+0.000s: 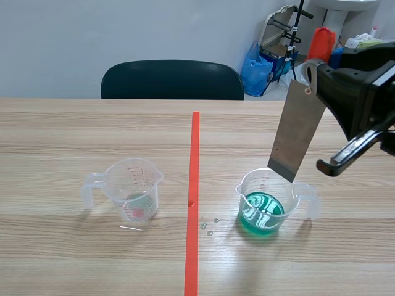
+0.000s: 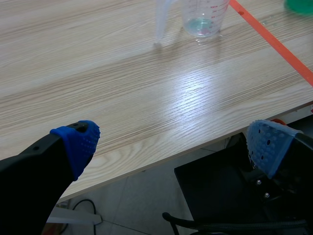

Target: Do the redox reaction experiment

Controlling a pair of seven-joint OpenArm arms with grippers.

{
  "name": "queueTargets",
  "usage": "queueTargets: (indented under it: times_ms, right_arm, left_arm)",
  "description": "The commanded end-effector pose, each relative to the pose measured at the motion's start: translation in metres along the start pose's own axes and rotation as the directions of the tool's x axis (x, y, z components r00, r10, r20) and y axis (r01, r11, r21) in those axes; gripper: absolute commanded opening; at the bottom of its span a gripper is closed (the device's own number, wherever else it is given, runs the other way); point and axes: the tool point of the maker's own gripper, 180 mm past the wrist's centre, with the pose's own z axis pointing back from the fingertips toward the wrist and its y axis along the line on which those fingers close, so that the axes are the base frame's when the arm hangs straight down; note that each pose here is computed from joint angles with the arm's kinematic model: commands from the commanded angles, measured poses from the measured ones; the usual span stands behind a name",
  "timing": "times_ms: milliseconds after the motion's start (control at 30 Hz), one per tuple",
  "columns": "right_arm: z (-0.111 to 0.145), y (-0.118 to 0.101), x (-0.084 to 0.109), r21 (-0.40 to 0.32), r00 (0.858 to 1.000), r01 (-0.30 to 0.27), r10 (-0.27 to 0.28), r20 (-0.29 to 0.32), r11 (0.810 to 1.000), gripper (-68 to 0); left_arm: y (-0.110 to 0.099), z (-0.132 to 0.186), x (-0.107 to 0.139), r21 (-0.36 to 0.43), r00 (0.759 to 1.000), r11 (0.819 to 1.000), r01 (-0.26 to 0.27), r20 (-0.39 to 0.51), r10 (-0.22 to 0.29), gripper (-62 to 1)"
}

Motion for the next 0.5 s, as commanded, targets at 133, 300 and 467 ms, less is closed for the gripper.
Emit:
queueTargets:
  times_ms: [133,300,467]
  right_arm:
    - [-0.0008,-0.0014,0.0137,0.003,0.999,-0.016,0.016,0.045,1.000,-66.2]
    - [-0.0020,0.0033,0.0138,0.023,0.999,-0.011,0.010,0.046,1.000,-66.2]
    - [-0.0078,0.0061,0.0164,0.036,0.999,-0.013,0.011,0.050,0.999,-66.2]
  left_arm:
    - [-0.0016,-0.0016,0.0056,-0.003,1.000,1.000,-0.007,0.027,0.007,1.4]
    - [-0.0016,-0.0016,0.0056,-0.003,1.000,1.000,-0.007,0.027,0.007,1.4]
    - [-0.0016,-0.0016,0.0057,-0.003,1.000,1.000,-0.006,0.027,0.007,1.4]
